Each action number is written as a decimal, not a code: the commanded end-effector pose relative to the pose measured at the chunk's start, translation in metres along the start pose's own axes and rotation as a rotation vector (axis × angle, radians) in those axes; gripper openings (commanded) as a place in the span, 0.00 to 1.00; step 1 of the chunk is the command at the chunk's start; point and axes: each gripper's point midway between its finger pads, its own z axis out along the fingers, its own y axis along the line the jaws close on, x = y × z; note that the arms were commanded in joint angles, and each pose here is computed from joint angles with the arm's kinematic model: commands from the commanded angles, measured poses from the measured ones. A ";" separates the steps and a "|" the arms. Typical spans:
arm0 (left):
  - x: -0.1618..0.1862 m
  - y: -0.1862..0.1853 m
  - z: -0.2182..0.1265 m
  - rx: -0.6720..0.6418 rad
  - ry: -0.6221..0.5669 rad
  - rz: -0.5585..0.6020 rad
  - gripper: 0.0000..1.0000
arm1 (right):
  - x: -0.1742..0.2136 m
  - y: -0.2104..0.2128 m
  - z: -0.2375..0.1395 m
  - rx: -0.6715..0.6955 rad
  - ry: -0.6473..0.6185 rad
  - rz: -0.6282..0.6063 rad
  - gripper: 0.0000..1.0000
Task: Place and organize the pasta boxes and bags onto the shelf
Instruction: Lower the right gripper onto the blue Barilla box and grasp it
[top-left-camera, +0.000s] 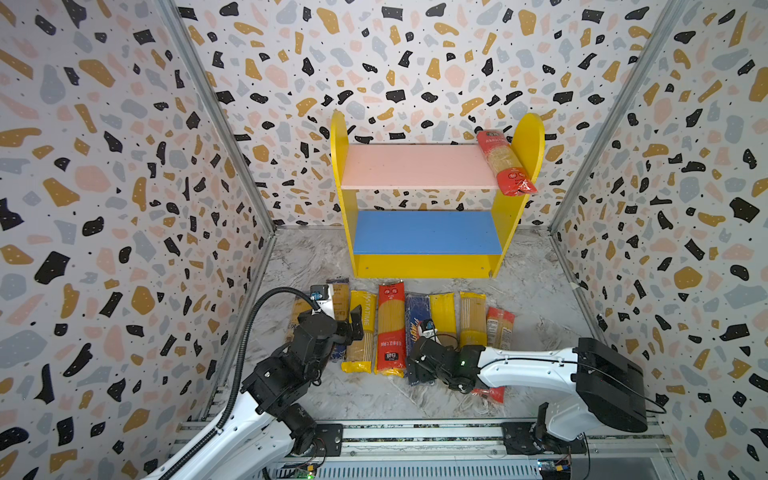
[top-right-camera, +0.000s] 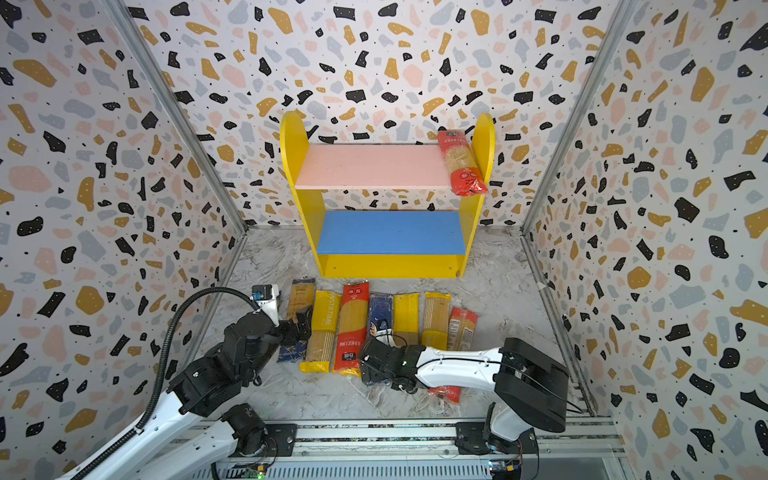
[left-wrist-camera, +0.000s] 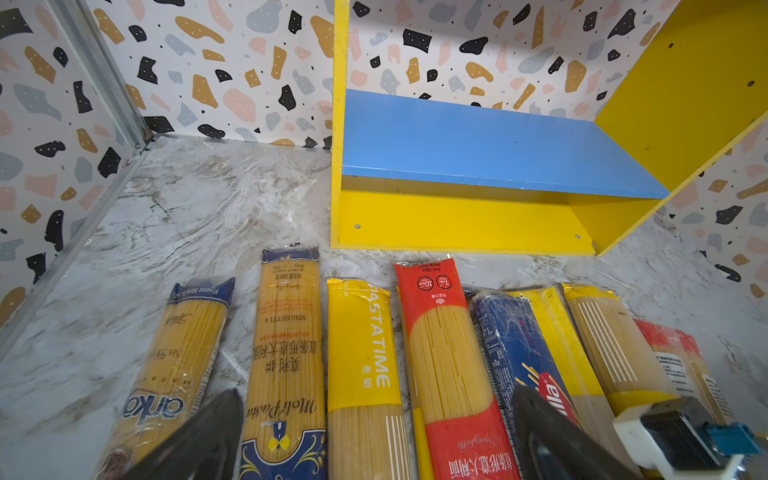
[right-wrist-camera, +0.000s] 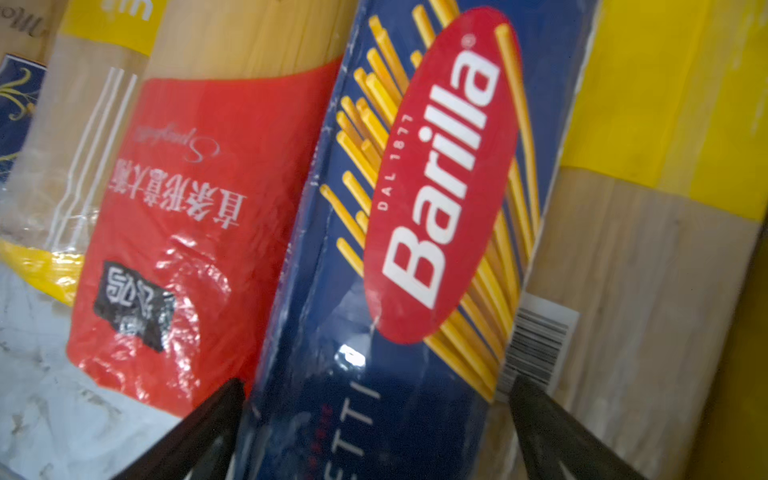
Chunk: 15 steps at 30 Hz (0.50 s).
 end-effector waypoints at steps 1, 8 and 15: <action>-0.003 -0.006 -0.001 0.032 -0.011 0.028 0.99 | -0.002 0.010 0.004 0.002 0.022 0.007 0.98; -0.004 -0.006 0.000 0.026 -0.009 0.042 0.99 | 0.012 0.005 0.024 0.068 0.092 -0.015 0.66; -0.025 -0.016 -0.003 0.054 -0.041 0.047 0.99 | 0.006 0.005 0.014 0.052 0.078 -0.012 0.42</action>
